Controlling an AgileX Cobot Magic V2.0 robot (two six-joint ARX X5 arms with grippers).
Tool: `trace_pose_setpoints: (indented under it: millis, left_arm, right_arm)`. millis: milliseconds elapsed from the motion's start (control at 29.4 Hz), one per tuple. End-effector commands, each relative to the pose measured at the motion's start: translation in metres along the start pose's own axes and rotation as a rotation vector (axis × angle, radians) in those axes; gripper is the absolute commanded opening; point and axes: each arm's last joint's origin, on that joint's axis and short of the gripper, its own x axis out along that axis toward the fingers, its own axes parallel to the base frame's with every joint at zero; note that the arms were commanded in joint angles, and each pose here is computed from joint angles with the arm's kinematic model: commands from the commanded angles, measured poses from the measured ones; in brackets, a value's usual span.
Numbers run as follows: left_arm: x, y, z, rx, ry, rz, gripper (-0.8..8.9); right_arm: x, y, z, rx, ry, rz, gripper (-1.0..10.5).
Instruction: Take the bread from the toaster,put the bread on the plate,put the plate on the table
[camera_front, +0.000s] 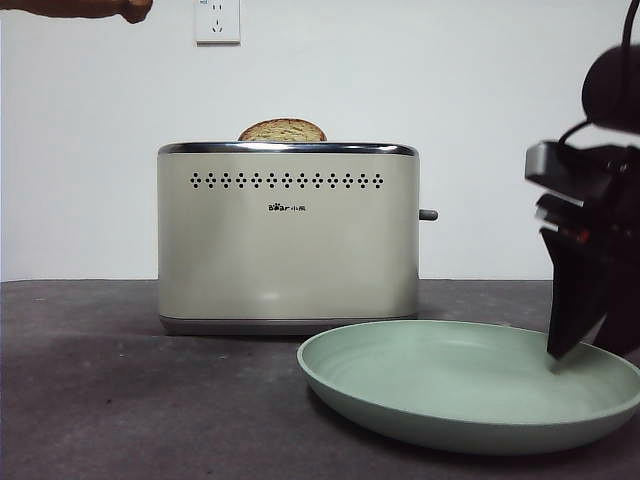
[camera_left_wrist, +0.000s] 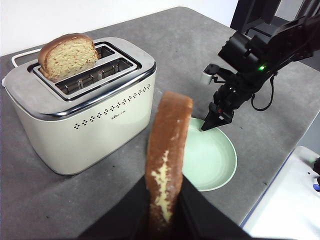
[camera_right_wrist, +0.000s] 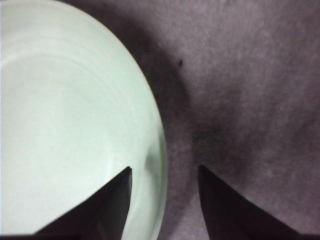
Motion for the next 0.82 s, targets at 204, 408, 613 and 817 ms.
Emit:
trace_pose_setpoints:
  millis: [204,408,613,817]
  left_arm:
    - [-0.001,-0.001,0.004,-0.017,-0.020,-0.033,0.07]
    - [0.001,-0.001,0.005,-0.026,-0.023,-0.068,0.06]
    - [0.012,0.003,0.008,-0.082,0.005,-0.143,0.06]
    - [0.033,0.012,0.016,-0.150,0.030,-0.271,0.06]
  right_arm:
    - [0.010,-0.002,0.001,0.014,0.029,0.013,0.1]
    - [0.004,0.002,0.002,0.016,0.006,0.088,0.0]
    - [-0.023,0.023,0.003,-0.019,-0.084,0.151,0.0]
    - [-0.053,0.050,-0.003,-0.075,-0.179,0.204,0.0]
